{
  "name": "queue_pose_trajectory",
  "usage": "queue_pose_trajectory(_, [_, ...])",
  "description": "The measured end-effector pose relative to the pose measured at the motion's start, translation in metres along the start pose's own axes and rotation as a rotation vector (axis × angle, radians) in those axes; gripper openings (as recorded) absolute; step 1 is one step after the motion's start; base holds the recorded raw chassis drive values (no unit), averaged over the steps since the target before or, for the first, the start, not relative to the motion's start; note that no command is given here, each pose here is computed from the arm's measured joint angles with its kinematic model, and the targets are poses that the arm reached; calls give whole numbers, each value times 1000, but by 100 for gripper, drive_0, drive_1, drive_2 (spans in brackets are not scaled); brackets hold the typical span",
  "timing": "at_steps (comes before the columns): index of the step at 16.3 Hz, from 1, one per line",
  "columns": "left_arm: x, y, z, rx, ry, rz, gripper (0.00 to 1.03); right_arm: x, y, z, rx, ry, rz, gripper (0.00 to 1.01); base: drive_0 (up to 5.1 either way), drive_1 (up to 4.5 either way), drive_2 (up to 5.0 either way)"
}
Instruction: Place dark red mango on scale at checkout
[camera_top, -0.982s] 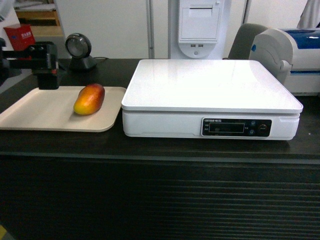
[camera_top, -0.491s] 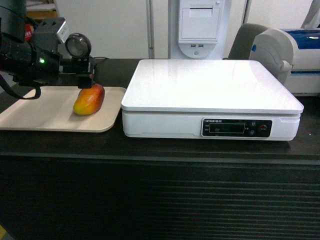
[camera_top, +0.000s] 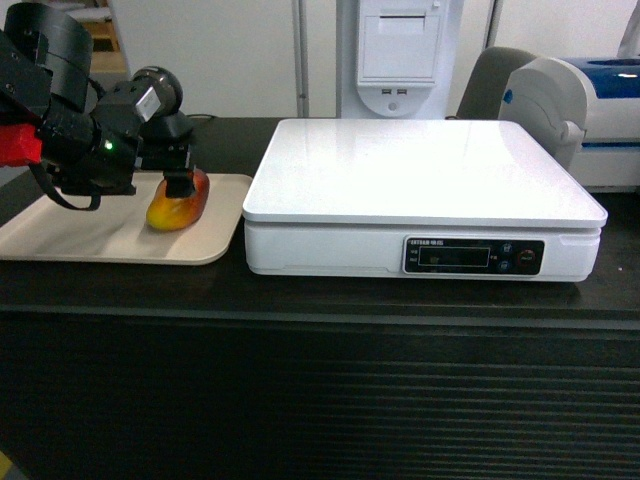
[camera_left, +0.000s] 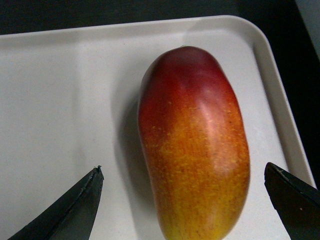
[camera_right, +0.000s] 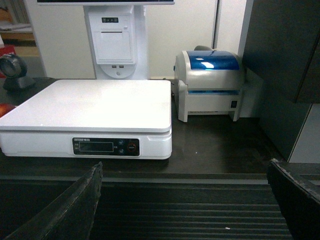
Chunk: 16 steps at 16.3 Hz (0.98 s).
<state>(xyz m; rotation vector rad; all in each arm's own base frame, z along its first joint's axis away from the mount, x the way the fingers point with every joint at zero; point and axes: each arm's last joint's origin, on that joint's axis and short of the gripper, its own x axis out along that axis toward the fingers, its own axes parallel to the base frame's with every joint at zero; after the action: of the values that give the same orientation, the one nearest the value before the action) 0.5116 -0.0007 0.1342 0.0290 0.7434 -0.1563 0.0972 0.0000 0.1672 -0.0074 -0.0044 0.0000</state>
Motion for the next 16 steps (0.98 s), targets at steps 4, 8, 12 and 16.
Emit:
queue_pose_trajectory(4, [16, 7, 4, -1, 26, -26, 98, 0, 0, 0, 0, 0, 0, 98, 0, 0, 0])
queue_pose_trajectory(8, [26, 1, 3, 47, 47, -59, 98, 0, 0, 0, 0, 0, 0, 98, 0, 0, 0])
queue_pose_trajectory(12, [33, -4, -3, 72, 71, -68, 71, 0, 0, 0, 0, 0, 0, 98, 0, 0, 0])
queue_pose_trajectory(16, [33, -6, -2, 81, 63, -64, 59, 0, 0, 0, 0, 0, 0, 98, 0, 0, 0])
